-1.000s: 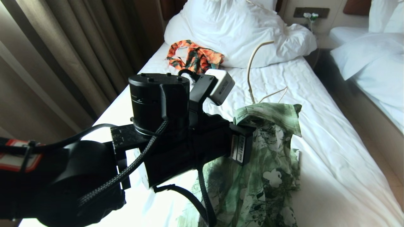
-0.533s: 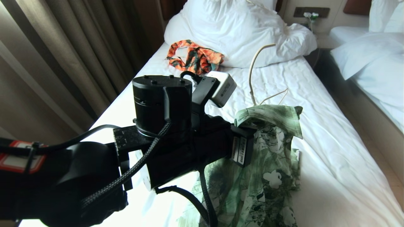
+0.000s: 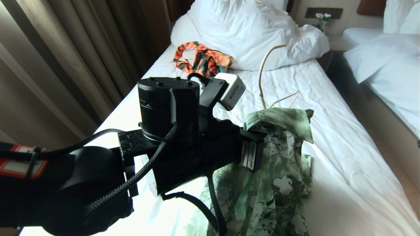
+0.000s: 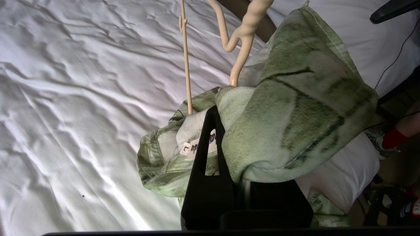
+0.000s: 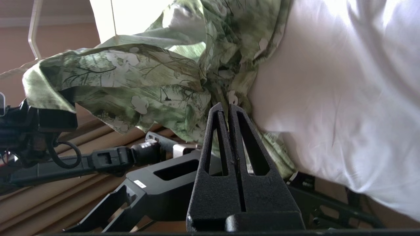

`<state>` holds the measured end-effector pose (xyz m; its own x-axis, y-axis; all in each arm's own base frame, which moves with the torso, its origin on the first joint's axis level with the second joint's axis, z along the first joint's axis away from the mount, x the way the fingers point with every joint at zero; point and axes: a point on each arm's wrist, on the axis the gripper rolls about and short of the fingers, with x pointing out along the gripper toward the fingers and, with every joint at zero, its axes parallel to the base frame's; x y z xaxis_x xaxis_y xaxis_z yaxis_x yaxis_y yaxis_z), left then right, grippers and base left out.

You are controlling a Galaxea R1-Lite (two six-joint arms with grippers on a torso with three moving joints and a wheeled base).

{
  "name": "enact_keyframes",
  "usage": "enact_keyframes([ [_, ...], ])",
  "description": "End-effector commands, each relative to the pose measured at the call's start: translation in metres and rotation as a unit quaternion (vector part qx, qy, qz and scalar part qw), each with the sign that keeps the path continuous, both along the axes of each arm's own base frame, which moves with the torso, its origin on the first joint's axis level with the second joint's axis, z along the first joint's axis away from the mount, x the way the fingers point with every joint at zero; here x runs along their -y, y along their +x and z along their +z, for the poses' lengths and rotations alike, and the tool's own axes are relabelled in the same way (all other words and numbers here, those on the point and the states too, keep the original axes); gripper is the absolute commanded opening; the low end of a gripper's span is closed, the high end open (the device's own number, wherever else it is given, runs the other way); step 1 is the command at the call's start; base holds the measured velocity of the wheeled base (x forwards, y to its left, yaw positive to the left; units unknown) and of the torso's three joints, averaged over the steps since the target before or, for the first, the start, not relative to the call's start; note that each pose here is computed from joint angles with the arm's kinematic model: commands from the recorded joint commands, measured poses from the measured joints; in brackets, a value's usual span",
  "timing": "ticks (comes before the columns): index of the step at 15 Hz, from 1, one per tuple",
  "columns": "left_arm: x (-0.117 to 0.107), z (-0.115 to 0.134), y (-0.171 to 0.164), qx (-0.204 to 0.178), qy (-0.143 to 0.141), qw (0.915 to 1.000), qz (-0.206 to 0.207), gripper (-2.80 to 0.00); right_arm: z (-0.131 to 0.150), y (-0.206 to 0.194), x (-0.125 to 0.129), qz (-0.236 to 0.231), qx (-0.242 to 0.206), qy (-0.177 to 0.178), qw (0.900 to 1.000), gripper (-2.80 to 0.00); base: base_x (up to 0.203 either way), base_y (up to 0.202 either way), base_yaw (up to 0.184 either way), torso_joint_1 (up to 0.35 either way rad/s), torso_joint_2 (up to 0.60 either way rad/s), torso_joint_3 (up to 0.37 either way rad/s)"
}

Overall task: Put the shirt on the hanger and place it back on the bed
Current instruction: Hook the other side of the shirt onto the hanger

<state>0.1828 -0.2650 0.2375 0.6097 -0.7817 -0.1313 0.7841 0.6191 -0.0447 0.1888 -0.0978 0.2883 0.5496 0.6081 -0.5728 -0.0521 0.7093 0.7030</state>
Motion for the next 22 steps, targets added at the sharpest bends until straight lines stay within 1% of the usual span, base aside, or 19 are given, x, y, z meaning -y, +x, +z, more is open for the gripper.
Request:
enact_keyframes([
  [1, 0.0, 0.0, 0.0, 0.0, -0.001, 1.0, 0.0, -2.8, -0.009, 0.002, -0.007, 0.013, -0.025, 0.012, 1.0, -2.8, 0.0, 0.0, 0.0, 0.0, 0.0, 0.0],
  [2, 0.0, 0.0, -0.001, 0.0, -0.002, 1.0, 0.0, -2.8, -0.01, 0.004, -0.009, 0.02, -0.031, 0.005, 0.999, -2.8, 0.0, 0.0, 0.0, 0.0, 0.0, 0.0],
  [4, 0.0, -0.001, -0.001, -0.002, -0.002, 1.0, -0.002, -2.8, -0.022, 0.009, -0.015, 0.04, -0.062, -0.054, 0.996, -2.8, 0.0, 0.0, 0.0, 0.0, 0.0, 0.0],
  [5, 0.0, -0.001, -0.002, -0.004, -0.001, 1.0, -0.003, -2.8, -0.028, 0.013, -0.018, 0.05, -0.065, -0.073, 0.994, -2.8, 0.0, 0.0, 0.0, 0.0, 0.0, 0.0],
  [7, 0.001, -0.003, -0.001, -0.006, 0.001, 1.0, -0.004, -2.8, -0.039, 0.019, -0.025, 0.064, -0.054, -0.084, 0.993, -2.8, 0.0, 0.0, 0.0, 0.0, 0.0, 0.0],
  [9, 0.002, -0.003, -0.003, -0.005, 0.002, 1.0, -0.007, -2.8, -0.058, 0.028, -0.037, 0.096, -0.037, -0.082, 0.991, -2.8, 0.0, 0.0, 0.0, 0.0, 0.0, 0.0],
  [11, 0.004, -0.003, -0.006, -0.005, 0.002, 0.9999, -0.013, -2.8, -0.078, 0.045, -0.051, 0.136, -0.006, -0.071, 0.988, -2.8, 0.0, 0.0, 0.0, 0.0, 0.0, 0.0],
  [12, 0.005, -0.003, -0.008, -0.005, 0.001, 0.9999, -0.015, -2.8, -0.086, 0.055, -0.058, 0.15, -0.006, -0.065, 0.987, -2.8, 0.0, 0.0, 0.0, 0.0, 0.0, 0.0],
  [15, 0.004, -0.002, -0.009, -0.005, 0.0, 0.9998, -0.017, -2.8, -0.086, 0.059, -0.078, 0.173, -0.012, -0.05, 0.983, -2.8, 0.0, 0.0, 0.0, 0.0, 0.0, 0.0],
  [17, 0.005, -0.002, -0.012, -0.006, 0.0, 0.9998, -0.021, -2.8, -0.086, 0.07, -0.087, 0.151, -0.005, -0.035, 0.988, -2.8, 0.0, 0.0, 0.0, 0.0, 0.0, 0.0],
  [18, 0.006, -0.003, -0.013, -0.007, 0.002, 0.9997, -0.023, -2.8, -0.086, 0.077, -0.093, 0.138, 0.005, -0.026, 0.99, -2.8, 0.0, 0.0, 0.0, 0.0, 0.0, 0.0],
  [20, 0.006, -0.003, -0.012, -0.004, -0.003, 0.9997, -0.023, -2.8, -0.093, 0.087, -0.103, 0.124, 0.034, -0.014, 0.992, -2.8, 0.0, 0.0, 0.0, 0.0, 0.0, 0.0],
  [21, 0.006, -0.004, -0.013, -0.001, -0.005, 0.9997, -0.024, -2.8, -0.097, 0.091, -0.108, 0.12, 0.045, -0.012, 0.992, -2.8, 0.0, 0.0, 0.0, 0.0, 0.0, 0.0],
  [22, 0.007, -0.003, -0.014, 0.001, -0.008, 0.9997, -0.024, -2.8, -0.1, 0.094, -0.114, 0.116, 0.046, -0.02, 0.992, -2.8, 0.0, 0.0, 0.0, 0.0, 0.0, 0.0],
])
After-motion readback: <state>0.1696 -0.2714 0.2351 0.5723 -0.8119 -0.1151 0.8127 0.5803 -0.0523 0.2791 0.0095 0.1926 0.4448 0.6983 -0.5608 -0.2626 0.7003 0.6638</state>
